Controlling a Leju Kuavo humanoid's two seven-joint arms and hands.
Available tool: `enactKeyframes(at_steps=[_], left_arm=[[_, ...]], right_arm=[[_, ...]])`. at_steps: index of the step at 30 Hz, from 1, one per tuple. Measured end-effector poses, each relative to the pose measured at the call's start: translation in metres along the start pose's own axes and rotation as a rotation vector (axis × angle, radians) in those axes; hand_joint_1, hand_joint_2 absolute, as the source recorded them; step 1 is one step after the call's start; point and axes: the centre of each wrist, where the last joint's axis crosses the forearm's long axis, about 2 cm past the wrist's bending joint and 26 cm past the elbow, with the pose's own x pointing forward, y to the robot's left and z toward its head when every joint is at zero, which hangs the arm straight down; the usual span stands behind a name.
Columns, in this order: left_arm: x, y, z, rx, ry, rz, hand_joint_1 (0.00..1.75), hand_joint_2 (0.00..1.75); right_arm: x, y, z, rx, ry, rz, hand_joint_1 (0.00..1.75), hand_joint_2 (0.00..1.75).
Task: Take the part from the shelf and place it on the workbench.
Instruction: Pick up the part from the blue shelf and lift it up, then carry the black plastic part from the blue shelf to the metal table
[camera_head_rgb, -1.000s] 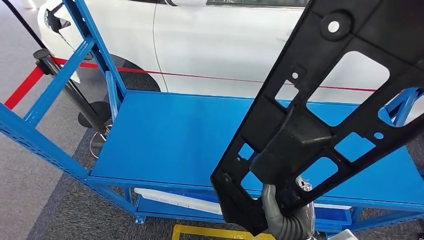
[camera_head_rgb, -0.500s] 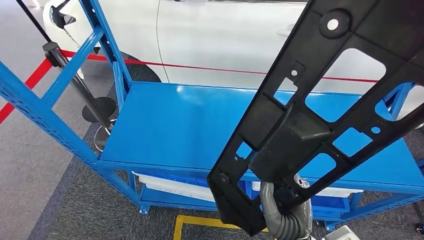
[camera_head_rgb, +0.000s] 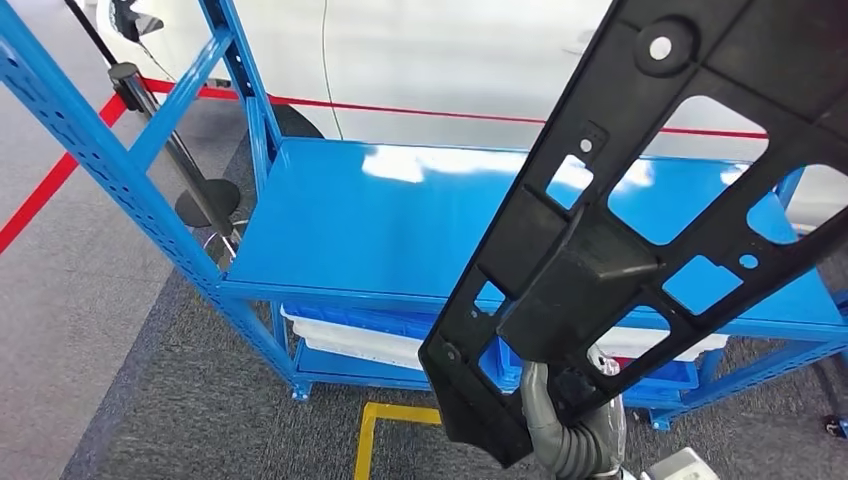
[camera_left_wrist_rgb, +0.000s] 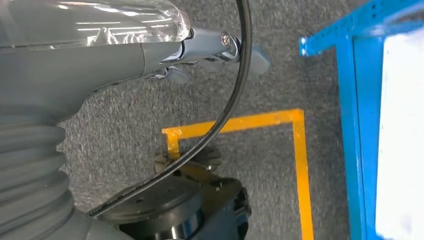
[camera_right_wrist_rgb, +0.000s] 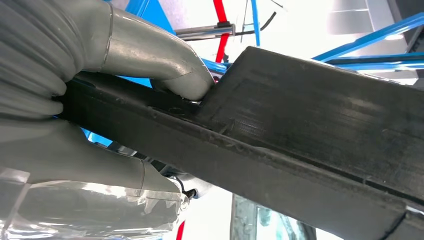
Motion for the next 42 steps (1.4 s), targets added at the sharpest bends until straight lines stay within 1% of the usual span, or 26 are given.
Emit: enactKeyframes(at_steps=[6, 11, 15, 34, 42], left_arm=[[0.001, 0.001, -0.002, 0.000, -0.005, -0.025, 0.00, 1.75], [0.005, 0.004, -0.007, 0.012, 0.003, -0.056, 0.00, 1.75], [0.007, 0.007, -0.010, 0.023, 0.001, -0.062, 0.00, 1.75], [0.002, 0.009, -0.010, 0.032, 0.018, -0.054, 0.00, 1.75], [0.001, 0.009, -0.010, 0.015, -0.002, -0.040, 0.00, 1.75]], right_arm=[[-0.001, 0.001, -0.002, -0.006, 0.004, 0.002, 1.75, 1.75], [-0.001, 0.001, -0.003, -0.022, 0.036, 0.021, 1.75, 1.75], [0.002, 0.001, -0.004, -0.029, 0.035, 0.022, 1.75, 1.75], [0.002, 0.003, 0.002, -0.040, 0.058, 0.035, 1.75, 1.75], [0.002, 0.003, 0.004, -0.042, 0.058, 0.049, 1.75, 1.75]])
